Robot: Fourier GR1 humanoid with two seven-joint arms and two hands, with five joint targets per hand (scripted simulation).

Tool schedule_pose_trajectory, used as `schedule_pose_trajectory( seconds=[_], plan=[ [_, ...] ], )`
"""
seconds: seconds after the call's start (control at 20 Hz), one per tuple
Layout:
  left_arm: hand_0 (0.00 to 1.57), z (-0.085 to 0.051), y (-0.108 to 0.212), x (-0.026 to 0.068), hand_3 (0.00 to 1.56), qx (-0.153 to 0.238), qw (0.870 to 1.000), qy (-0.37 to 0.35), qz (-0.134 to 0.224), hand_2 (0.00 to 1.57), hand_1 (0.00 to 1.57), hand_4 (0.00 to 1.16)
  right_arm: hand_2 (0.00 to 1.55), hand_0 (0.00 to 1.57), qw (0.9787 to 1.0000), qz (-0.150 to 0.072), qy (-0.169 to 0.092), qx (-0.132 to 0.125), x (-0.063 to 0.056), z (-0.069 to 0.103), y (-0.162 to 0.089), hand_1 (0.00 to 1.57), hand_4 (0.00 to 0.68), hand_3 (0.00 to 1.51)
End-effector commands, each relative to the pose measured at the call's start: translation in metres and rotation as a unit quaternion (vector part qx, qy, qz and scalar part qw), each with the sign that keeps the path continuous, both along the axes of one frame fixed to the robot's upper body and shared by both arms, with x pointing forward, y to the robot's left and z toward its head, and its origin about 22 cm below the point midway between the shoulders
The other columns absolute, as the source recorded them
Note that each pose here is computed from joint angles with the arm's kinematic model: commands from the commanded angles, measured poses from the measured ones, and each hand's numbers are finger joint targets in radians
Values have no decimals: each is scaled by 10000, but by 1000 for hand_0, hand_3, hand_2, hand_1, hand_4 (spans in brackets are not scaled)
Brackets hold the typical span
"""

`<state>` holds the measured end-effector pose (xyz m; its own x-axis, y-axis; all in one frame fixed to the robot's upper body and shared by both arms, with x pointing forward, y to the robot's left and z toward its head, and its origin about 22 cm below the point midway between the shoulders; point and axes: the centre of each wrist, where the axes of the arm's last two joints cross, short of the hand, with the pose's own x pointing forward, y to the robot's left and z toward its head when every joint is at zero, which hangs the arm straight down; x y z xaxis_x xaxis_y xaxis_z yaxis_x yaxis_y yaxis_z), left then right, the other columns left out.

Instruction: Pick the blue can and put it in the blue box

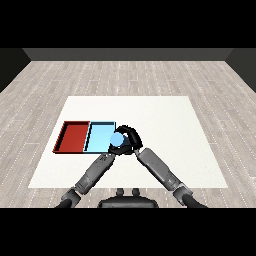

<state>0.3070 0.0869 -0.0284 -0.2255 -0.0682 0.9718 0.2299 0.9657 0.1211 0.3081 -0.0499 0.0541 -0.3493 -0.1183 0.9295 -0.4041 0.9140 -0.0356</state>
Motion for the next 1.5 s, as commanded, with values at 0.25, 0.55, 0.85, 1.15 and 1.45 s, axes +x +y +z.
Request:
schedule_pose_trajectory(
  seconds=[0.25, 0.55, 0.85, 1.15, 1.45],
  plan=[
    [0, 79, -154, -22, 0, 44, 9999, -111, 96, 0, 0, 428, 1460, 1454, 9998, 182, -78, -83, -46, -19, 153, 1454, 590, 1393],
    [812, -40, -3, -79, 715, 72, 9979, -179, 621, 853, 812, 689, 1453, 1443, 9997, 216, 1, 82, -101, -172, 112, 1443, 602, 1393],
    [831, 50, -118, -48, 738, -43, 9987, -45, 516, 881, 831, 666, 1451, 1432, 9995, 211, 88, 223, -66, -24, 178, 1432, 588, 1392],
    [1425, 39, -61, -132, 1000, -571, 9975, 85, 415, 1347, 1425, 683, 1371, 1267, 9962, 259, 413, 717, -81, -83, 15, 1267, 415, 1326],
    [1571, -77, -19, -23, 1448, -454, 9970, 339, 530, 1516, 1571, 1097, 0, 0, 9979, 138, 435, 465, -70, -53, 2, 0, 0, 0]
  ],
)
